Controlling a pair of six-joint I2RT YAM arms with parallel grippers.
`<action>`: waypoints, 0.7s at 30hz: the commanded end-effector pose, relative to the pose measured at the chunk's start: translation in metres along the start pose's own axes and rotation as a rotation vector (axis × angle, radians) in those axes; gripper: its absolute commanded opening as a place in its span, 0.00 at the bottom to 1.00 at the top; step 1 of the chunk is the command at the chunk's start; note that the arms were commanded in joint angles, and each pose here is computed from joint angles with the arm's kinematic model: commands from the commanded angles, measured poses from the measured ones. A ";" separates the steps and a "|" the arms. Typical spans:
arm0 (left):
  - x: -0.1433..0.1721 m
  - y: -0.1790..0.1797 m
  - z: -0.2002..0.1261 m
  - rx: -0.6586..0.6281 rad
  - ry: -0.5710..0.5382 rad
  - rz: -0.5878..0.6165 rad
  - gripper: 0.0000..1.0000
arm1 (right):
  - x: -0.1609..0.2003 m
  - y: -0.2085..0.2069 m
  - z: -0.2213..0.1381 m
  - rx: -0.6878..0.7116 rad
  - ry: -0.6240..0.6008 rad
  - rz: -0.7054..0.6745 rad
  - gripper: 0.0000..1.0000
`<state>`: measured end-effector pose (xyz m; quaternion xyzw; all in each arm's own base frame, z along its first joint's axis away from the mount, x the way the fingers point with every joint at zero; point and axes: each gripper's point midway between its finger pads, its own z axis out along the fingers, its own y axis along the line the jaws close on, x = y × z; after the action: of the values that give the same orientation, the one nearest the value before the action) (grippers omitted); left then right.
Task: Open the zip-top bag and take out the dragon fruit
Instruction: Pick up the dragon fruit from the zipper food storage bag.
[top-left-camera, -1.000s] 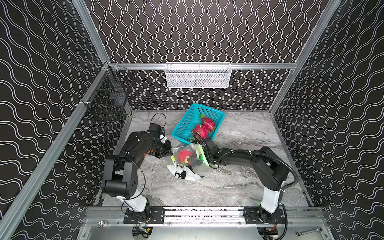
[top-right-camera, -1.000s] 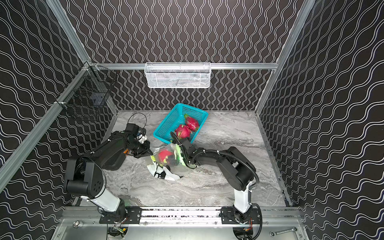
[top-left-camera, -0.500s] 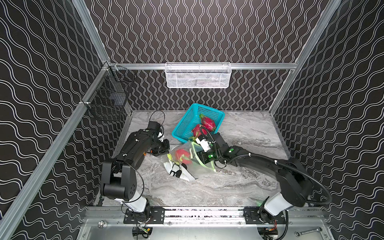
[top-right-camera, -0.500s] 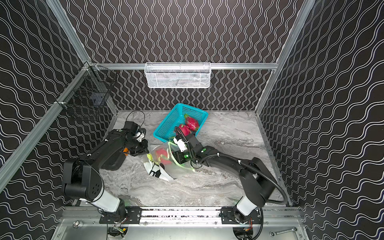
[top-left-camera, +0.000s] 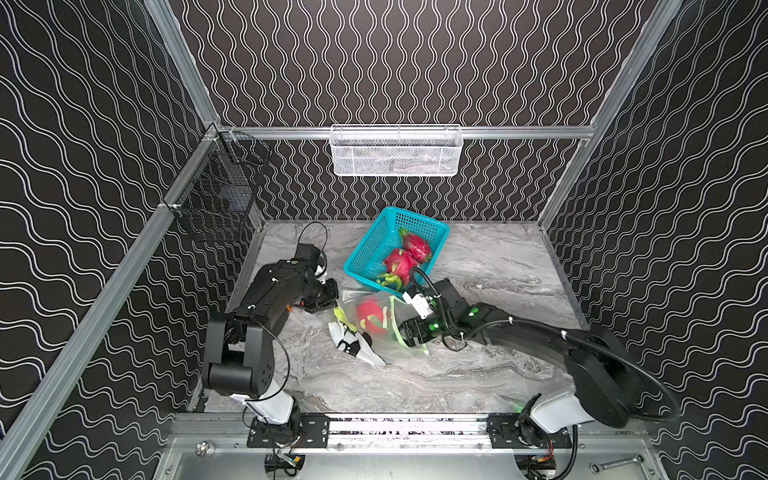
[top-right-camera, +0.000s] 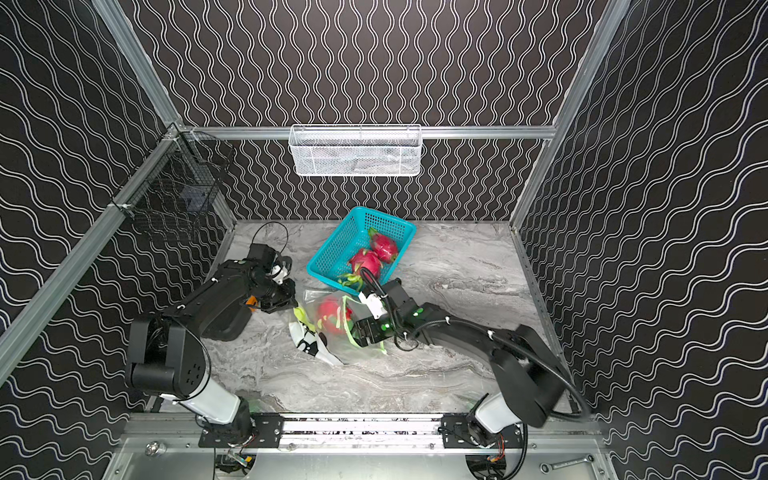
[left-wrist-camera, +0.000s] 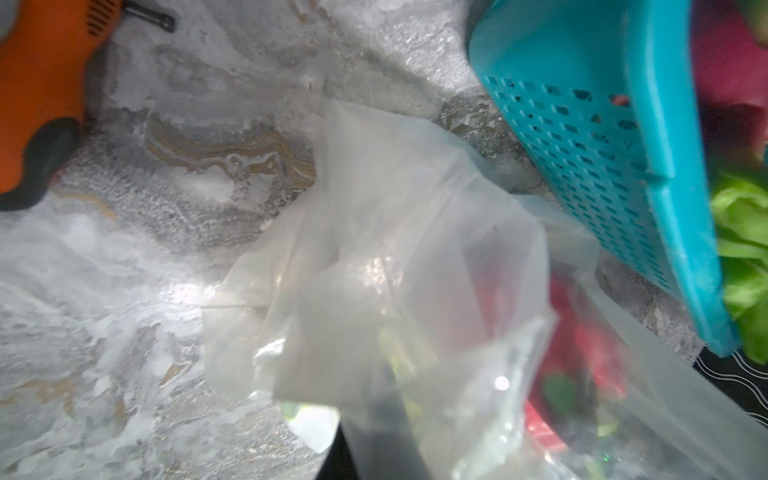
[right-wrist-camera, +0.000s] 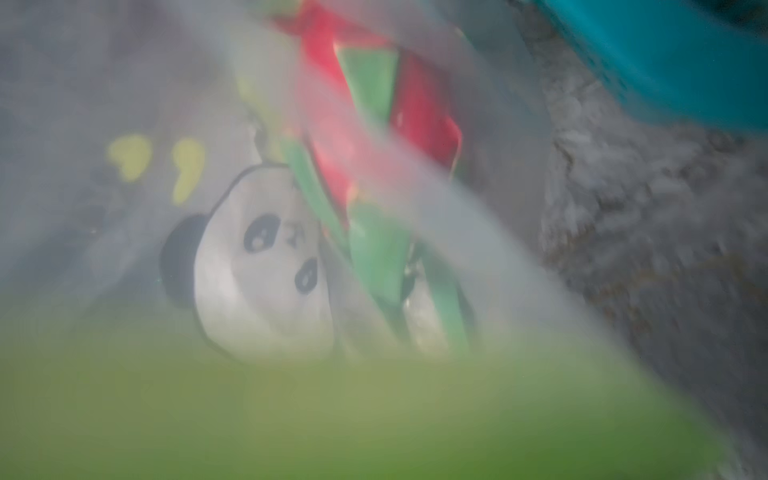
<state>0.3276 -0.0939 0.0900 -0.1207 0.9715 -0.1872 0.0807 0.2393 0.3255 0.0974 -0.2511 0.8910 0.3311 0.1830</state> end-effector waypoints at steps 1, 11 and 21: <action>0.000 -0.004 0.001 0.023 0.013 0.009 0.00 | -0.029 0.011 0.010 -0.045 -0.058 -0.079 0.99; -0.008 -0.011 0.017 0.049 0.051 0.013 0.00 | -0.052 0.015 0.056 -0.082 -0.008 -0.131 1.00; -0.006 -0.028 0.040 0.058 0.092 0.054 0.00 | -0.057 0.010 0.103 -0.002 0.082 -0.201 1.00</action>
<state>0.3450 -0.1195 0.0635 -0.1000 0.9730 -0.2036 0.0429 0.3003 0.4188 0.0659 -0.3312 0.8678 0.3209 0.1849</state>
